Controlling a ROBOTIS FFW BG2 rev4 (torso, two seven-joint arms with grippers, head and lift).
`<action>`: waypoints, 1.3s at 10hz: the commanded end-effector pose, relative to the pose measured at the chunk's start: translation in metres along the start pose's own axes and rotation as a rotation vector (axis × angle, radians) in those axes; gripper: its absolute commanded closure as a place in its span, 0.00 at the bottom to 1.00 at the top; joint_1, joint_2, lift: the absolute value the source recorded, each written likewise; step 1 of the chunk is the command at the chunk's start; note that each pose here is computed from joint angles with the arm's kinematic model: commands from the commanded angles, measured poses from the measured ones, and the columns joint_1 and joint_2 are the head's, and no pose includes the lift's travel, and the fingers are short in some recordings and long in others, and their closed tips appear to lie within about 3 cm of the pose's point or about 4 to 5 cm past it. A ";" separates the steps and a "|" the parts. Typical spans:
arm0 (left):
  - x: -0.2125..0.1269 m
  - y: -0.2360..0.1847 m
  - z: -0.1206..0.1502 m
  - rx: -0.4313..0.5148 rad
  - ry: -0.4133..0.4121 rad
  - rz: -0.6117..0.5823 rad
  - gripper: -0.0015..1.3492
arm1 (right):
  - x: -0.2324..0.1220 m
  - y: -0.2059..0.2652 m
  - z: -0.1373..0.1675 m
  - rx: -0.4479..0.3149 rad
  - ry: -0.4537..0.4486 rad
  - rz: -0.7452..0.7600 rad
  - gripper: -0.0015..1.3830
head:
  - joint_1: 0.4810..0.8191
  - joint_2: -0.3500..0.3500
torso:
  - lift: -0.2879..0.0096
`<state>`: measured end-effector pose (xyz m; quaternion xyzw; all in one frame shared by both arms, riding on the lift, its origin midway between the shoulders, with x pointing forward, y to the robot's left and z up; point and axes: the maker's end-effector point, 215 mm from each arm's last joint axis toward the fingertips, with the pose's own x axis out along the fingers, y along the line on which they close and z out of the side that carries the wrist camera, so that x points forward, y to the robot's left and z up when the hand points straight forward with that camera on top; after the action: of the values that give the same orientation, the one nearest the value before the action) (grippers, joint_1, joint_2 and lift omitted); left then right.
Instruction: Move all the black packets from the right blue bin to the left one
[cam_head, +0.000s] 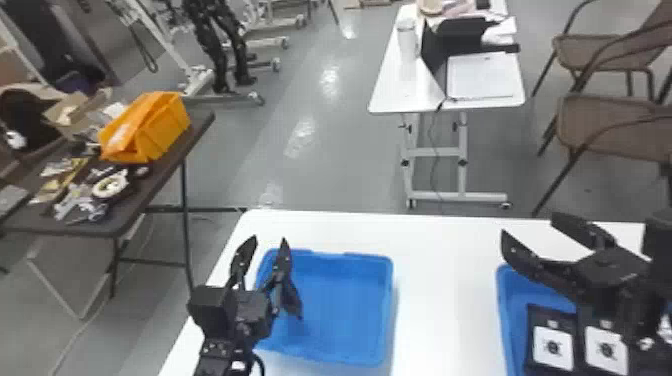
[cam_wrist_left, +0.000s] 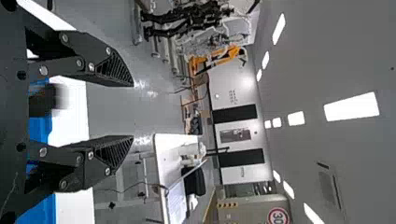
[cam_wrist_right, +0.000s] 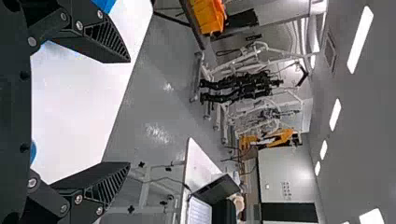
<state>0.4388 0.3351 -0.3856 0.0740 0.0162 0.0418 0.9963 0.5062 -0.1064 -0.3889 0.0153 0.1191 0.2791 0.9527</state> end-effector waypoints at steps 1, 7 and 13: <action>0.003 -0.012 0.007 -0.081 -0.048 -0.021 0.12 | -0.022 -0.012 -0.022 -0.001 0.041 -0.060 0.19 | 0.63 0.89 | 0.97; -0.001 -0.006 0.041 -0.005 -0.114 -0.022 0.21 | -0.110 -0.049 -0.133 0.310 0.133 -0.399 0.19 | 0.63 0.71 | 0.97; -0.002 -0.008 0.036 -0.008 -0.098 -0.026 0.22 | -0.111 -0.063 -0.166 0.355 0.212 -0.516 0.19 | 0.63 0.68 | 0.97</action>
<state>0.4388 0.3232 -0.3512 0.0734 -0.0318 0.0254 0.9965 0.4050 -0.2294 -0.5311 0.1251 0.2603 -0.0030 0.9574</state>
